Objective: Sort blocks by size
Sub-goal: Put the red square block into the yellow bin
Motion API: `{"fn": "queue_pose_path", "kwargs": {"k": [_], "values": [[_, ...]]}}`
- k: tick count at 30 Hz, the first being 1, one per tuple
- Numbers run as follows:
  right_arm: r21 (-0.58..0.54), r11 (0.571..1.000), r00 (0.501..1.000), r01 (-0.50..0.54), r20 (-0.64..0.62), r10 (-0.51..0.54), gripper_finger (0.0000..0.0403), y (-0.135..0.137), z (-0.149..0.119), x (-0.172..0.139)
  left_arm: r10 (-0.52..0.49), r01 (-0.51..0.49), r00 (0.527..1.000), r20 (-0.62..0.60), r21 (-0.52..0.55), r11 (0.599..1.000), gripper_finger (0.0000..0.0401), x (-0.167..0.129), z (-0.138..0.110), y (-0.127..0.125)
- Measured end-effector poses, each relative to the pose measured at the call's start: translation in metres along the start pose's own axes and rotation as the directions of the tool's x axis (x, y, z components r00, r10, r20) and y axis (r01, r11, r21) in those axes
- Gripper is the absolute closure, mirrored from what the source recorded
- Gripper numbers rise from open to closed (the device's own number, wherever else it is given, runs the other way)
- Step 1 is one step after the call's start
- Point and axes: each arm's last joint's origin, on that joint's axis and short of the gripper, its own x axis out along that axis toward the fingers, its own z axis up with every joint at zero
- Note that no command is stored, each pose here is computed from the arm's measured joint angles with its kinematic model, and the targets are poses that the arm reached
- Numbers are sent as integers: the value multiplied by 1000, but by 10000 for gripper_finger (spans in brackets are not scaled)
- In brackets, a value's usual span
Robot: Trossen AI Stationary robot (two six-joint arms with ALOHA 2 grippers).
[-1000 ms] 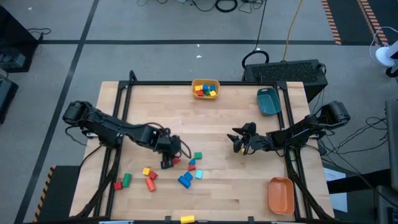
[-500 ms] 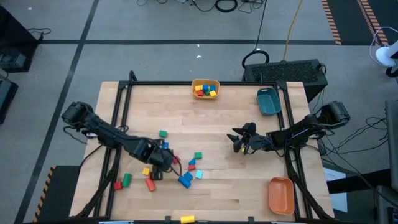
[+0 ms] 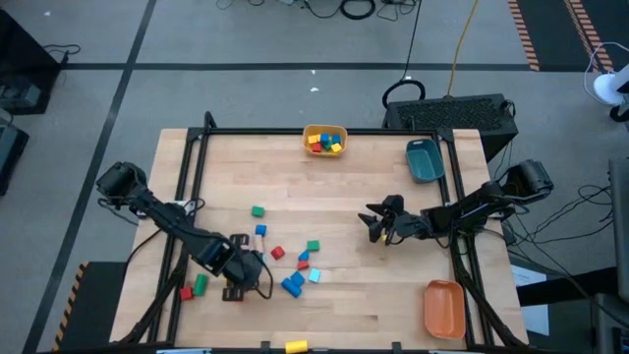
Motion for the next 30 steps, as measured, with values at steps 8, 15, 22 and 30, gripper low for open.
{"fn": "queue_pose_path", "kwargs": {"k": [8, 15, 22, 30], "values": [[-6, 1000, 1000, -12, -5, 12, 174, 2, -2, -2, -27, 24, 999, -20, -160, 987, 228, 0, -6, -8], [-6, 1000, 1000, -27, -11, 27, 174, 5, -4, -4, 5, -26, 999, -53, -404, 914, 228, 10, -14, -1], [-4, 1000, 1000, -26, -7, 26, 174, 5, -5, -5, 33, -79, 995, -91, -562, 823, 228, 20, -24, 6], [2, 1000, 1000, -29, -5, 29, 174, 5, -4, -5, -14, 5, 1000, -11, -582, 814, 228, 23, -17, 2]]}}
